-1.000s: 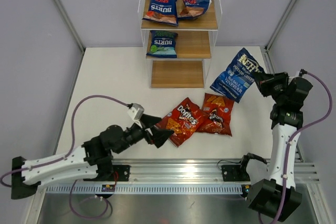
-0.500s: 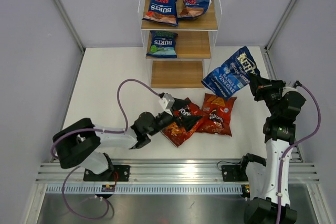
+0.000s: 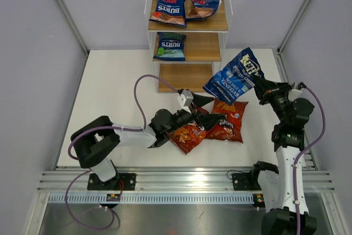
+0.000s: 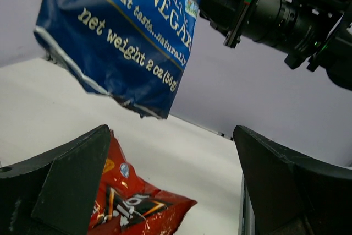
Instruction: Place and organize the chips bags onto the shelf
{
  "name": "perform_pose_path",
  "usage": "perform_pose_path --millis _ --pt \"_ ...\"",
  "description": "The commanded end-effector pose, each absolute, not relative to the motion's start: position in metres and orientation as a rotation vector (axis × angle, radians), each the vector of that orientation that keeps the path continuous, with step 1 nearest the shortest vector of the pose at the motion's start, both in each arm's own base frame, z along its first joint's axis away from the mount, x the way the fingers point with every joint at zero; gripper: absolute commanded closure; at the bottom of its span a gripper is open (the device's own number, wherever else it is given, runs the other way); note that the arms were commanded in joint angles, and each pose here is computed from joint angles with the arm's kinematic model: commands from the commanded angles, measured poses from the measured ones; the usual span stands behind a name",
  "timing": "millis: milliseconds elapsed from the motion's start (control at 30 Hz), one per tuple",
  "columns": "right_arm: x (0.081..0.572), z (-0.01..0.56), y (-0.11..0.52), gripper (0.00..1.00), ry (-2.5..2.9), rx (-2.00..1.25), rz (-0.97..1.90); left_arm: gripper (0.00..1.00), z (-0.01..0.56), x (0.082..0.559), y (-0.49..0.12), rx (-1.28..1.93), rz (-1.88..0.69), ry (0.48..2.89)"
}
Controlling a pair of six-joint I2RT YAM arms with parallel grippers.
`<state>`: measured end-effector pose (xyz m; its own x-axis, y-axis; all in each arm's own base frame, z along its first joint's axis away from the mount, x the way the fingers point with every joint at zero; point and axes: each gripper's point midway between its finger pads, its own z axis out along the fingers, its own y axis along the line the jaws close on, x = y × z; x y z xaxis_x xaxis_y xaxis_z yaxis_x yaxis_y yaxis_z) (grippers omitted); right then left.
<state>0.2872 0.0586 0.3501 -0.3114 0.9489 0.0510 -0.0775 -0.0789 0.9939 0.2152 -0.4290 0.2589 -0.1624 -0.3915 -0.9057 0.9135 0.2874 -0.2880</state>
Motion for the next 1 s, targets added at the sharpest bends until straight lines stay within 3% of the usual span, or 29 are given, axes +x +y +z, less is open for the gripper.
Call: perform_pose_path --millis 0,967 --pt "0.272 0.385 0.073 1.0 1.29 0.88 1.629 0.01 0.379 0.202 -0.396 0.407 -1.319 0.738" --pt "0.21 0.479 0.104 1.0 1.144 0.607 1.861 0.01 0.485 0.165 -0.367 0.379 -1.431 0.449"
